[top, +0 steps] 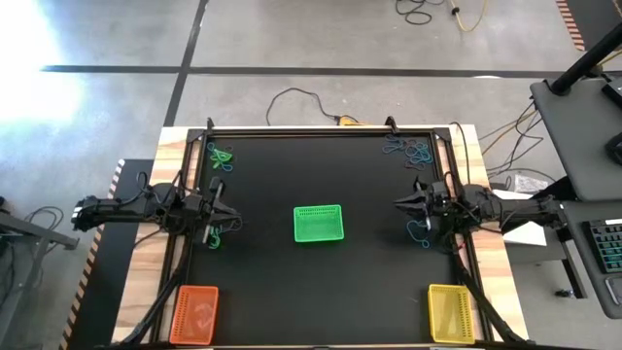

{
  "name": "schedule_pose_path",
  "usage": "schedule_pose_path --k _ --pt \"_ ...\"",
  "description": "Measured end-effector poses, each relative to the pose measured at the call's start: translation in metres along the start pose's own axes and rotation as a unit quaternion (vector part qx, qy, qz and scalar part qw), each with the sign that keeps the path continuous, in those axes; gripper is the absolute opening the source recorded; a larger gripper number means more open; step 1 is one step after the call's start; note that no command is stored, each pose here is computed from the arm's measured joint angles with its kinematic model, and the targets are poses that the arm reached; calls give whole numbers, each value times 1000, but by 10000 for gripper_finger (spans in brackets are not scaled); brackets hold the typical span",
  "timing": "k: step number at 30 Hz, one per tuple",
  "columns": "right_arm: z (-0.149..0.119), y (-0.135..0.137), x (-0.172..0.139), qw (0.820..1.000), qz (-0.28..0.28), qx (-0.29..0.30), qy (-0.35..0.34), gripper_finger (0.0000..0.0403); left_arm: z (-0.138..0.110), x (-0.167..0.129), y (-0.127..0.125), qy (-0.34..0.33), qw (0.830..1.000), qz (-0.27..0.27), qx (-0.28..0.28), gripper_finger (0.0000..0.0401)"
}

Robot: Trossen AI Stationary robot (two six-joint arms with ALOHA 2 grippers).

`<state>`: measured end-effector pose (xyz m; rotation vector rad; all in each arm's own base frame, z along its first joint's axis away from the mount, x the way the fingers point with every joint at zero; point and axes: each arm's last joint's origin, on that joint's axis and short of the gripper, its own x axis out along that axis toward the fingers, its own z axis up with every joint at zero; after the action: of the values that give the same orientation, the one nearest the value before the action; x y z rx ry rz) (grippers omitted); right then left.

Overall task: Sort rubber bands into baskets
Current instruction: Put the violet rubber band into the green basket

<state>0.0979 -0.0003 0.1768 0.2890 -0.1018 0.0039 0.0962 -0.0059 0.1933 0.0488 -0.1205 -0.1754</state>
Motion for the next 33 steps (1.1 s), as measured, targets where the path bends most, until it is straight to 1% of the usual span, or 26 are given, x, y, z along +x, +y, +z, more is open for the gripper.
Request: schedule_pose_path --k 1,2,3,5,8,10,12,14,16,18,20,23,25,28,30,31,33 --pt "5 0 0 999 -13 -15 -29 34 0 0 0 0 1000 0 0 0" --pt "10 0 0 997 -39 -26 -59 34 0 0 0 0 1000 0 0 0" --pt "13 -2 -1 993 -81 -27 -81 34 0 0 0 0 1000 0 0 0" --pt "17 -6 0 982 -166 -28 -90 34 0 0 0 0 1000 0 0 0" --pt "18 -10 4 966 -248 -54 -41 34 0 0 0 0 1000 0 0 0" --pt "20 -12 9 955 -289 -68 -5 34 0 0 0 0 1000 0 0 0" --pt "22 -16 16 941 -330 -69 38 34 0 0 0 0 1000 0 0 0" --pt "23 -22 25 921 -372 -61 94 37 0 0 0 0 1000 0 0 0" --pt "24 -30 32 895 -417 -51 148 49 0 0 0 0 1000 0 0 0" --pt "26 -39 36 868 -454 -48 195 71 0 0 0 0 1000 0 0 0" --pt "28 -49 40 846 -477 -29 236 98 0 0 0 0 1000 0 0 0" --pt "28 -65 46 820 -490 12 296 138 0 0 0 0 1000 0 0 0" --pt "27 -77 49 798 -502 48 329 156 0 0 0 0 1000 0 0 0" --pt "27 -96 54 770 -516 95 363 168 0 0 0 0 1000 0 0 0" --pt "25 -107 54 741 -532 110 395 171 0 0 0 0 1000 0 0 0" --pt "25 -113 56 730 -540 117 403 171 0 0 0 0 1000 0 0 0" --pt "28 -123 59 714 -553 128 410 171 0 0 0 0 1000 0 0 0"
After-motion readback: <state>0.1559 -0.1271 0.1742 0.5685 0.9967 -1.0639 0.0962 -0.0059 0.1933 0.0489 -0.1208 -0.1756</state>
